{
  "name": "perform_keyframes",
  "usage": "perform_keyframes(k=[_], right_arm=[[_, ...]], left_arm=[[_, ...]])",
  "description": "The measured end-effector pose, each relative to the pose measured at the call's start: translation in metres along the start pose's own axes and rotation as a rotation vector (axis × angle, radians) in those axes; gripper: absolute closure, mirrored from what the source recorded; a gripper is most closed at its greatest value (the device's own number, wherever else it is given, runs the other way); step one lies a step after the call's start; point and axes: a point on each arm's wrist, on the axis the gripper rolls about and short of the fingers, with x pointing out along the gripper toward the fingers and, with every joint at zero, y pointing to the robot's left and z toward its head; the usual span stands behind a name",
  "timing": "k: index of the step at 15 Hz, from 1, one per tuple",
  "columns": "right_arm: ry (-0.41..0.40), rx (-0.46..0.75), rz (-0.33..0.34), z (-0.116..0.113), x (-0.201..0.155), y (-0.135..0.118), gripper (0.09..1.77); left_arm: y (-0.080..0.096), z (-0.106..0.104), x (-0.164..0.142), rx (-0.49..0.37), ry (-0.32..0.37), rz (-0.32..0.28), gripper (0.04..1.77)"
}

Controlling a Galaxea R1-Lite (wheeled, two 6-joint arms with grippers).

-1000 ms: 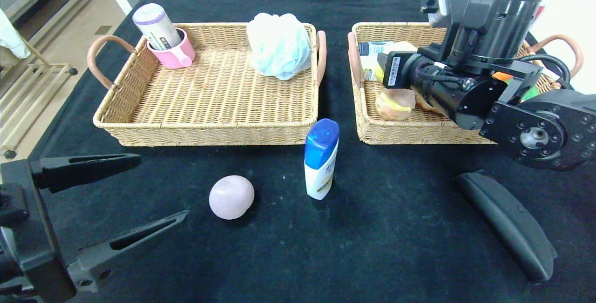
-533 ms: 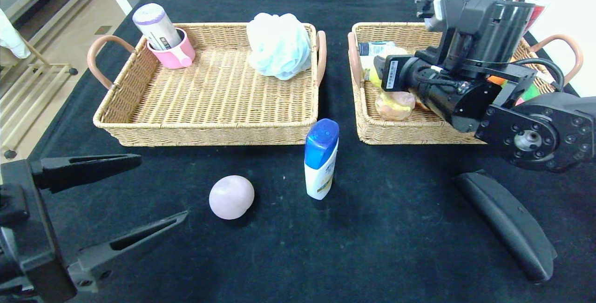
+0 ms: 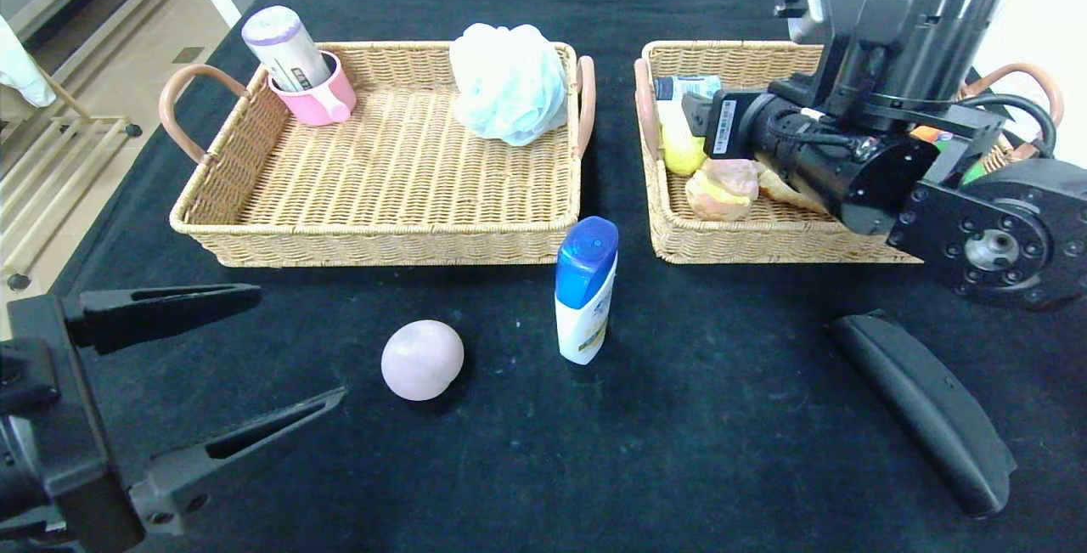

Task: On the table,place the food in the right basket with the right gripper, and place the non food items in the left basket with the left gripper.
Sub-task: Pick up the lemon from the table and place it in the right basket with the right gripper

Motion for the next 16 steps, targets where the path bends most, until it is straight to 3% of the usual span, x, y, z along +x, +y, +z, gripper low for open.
perform_keyframes(k=[2, 4, 8, 12, 16], right_arm=[[0.012, -0.015, 0.004, 0.006, -0.009, -0.003, 0.25], [0.074, -0.047, 0.011, 0.013, -0.022, -0.009, 0.23], [0.268, -0.127, 0.038, 0.027, -0.060, -0.035, 0.20], [0.500, -0.212, 0.065, 0.032, -0.096, -0.078, 0.18], [0.663, -0.236, 0.015, 0.026, -0.117, -0.104, 0.17]], left_arm=[[0.000, 0.000, 0.000, 0.000, 0.000, -0.001, 0.09], [0.000, 0.000, 0.000, 0.000, 0.001, 0.000, 0.09], [0.000, 0.000, 0.000, 0.000, 0.001, -0.002, 0.09], [0.000, -0.001, 0.000, -0.001, 0.004, -0.003, 0.09], [0.000, -0.002, 0.001, -0.001, 0.008, -0.004, 0.09]])
